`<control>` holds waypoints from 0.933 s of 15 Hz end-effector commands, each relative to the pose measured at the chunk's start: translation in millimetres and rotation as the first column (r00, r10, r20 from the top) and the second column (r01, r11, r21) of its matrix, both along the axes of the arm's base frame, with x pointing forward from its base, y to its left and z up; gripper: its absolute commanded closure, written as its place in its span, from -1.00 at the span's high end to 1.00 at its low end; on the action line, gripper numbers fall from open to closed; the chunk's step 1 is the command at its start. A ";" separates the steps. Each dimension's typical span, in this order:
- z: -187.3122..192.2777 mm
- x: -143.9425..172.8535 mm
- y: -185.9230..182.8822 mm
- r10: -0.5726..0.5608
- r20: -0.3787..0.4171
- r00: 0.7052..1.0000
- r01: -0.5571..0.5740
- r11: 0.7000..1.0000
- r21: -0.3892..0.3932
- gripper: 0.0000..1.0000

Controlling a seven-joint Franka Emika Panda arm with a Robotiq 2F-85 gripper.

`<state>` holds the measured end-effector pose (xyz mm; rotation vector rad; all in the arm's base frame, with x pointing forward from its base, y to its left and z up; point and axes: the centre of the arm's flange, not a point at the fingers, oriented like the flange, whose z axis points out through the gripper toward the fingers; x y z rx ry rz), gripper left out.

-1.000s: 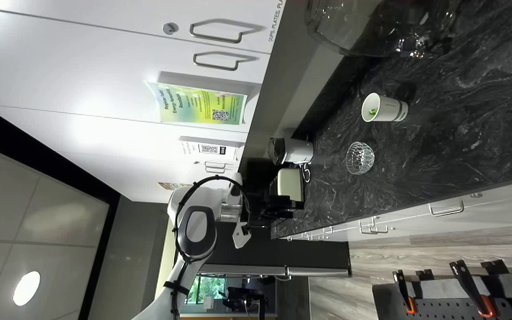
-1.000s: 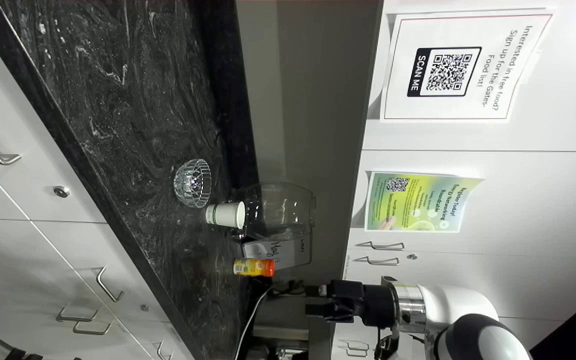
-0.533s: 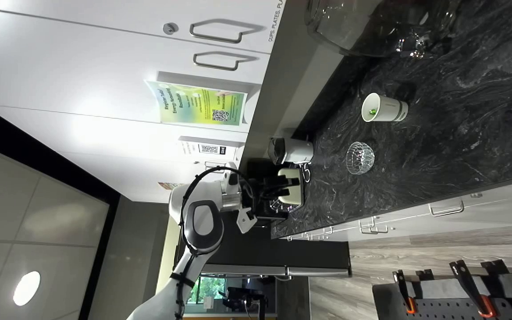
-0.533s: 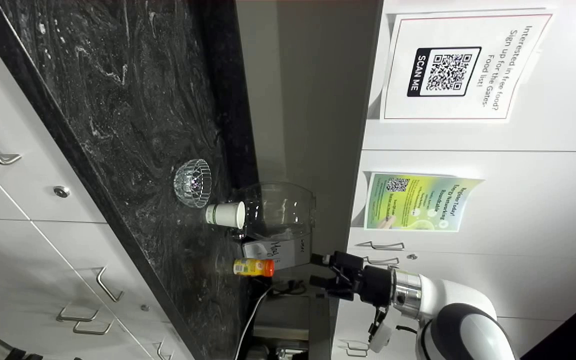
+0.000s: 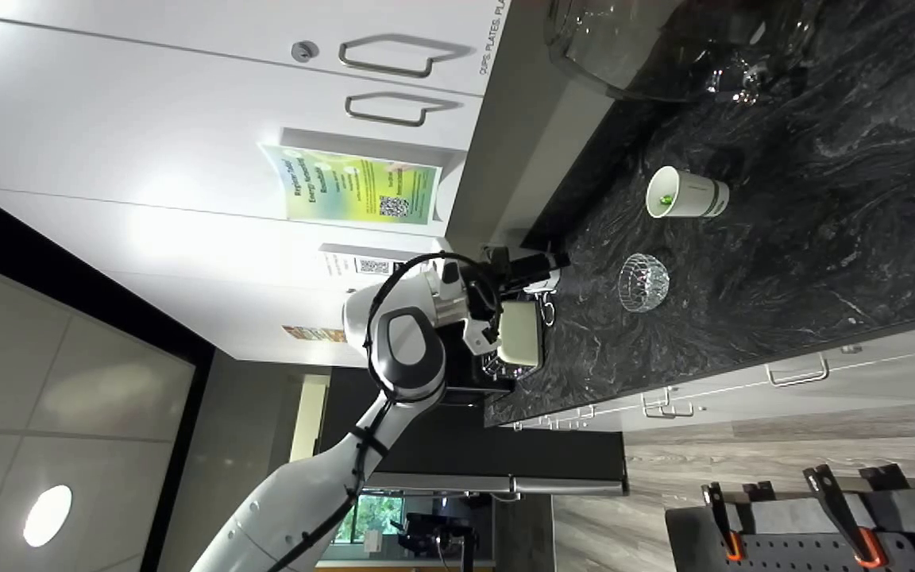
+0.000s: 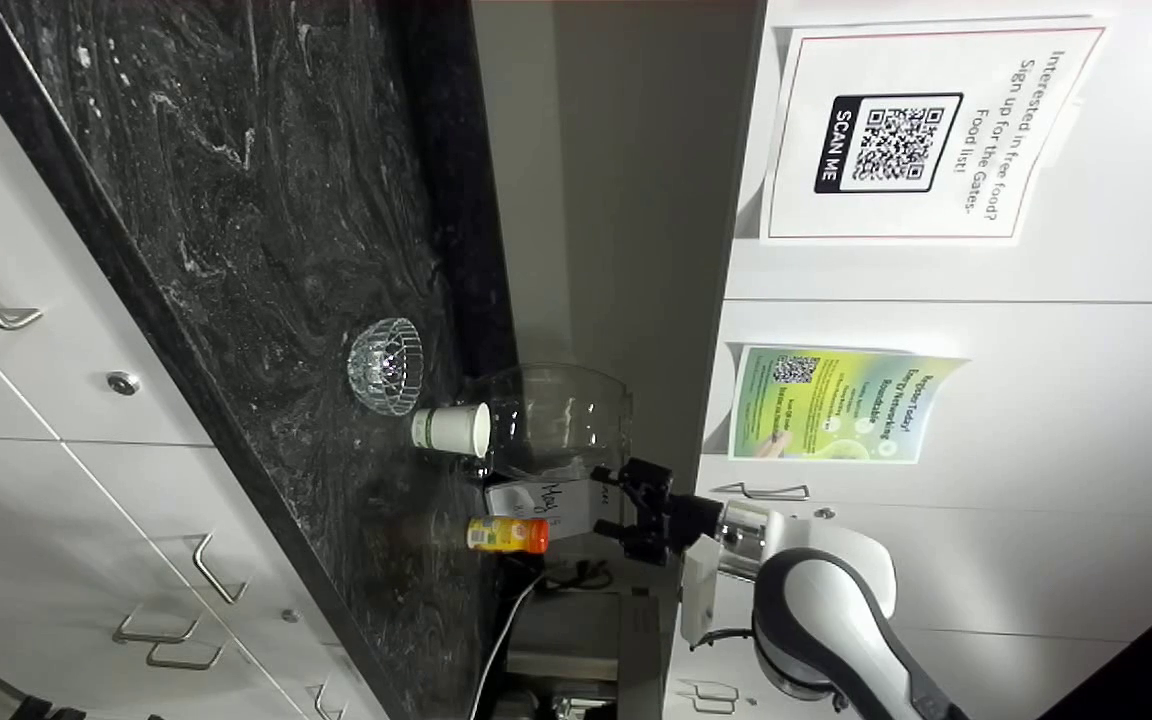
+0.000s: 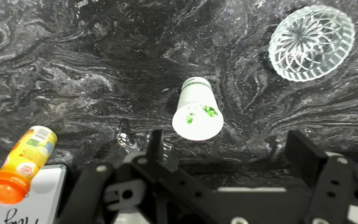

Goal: Pour the things in the cup into the bowl

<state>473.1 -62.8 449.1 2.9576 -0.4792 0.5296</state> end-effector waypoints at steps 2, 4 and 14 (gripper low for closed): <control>-48.1 48.5 -21.8 -0.130 -0.058 0.990 0.128 0.991 -0.035 1.00; -71.5 58.1 -27.7 -0.160 -0.101 0.982 0.159 0.987 -0.024 1.00; -85.0 65.3 -37.8 -0.157 -0.093 0.983 0.159 0.987 0.010 1.00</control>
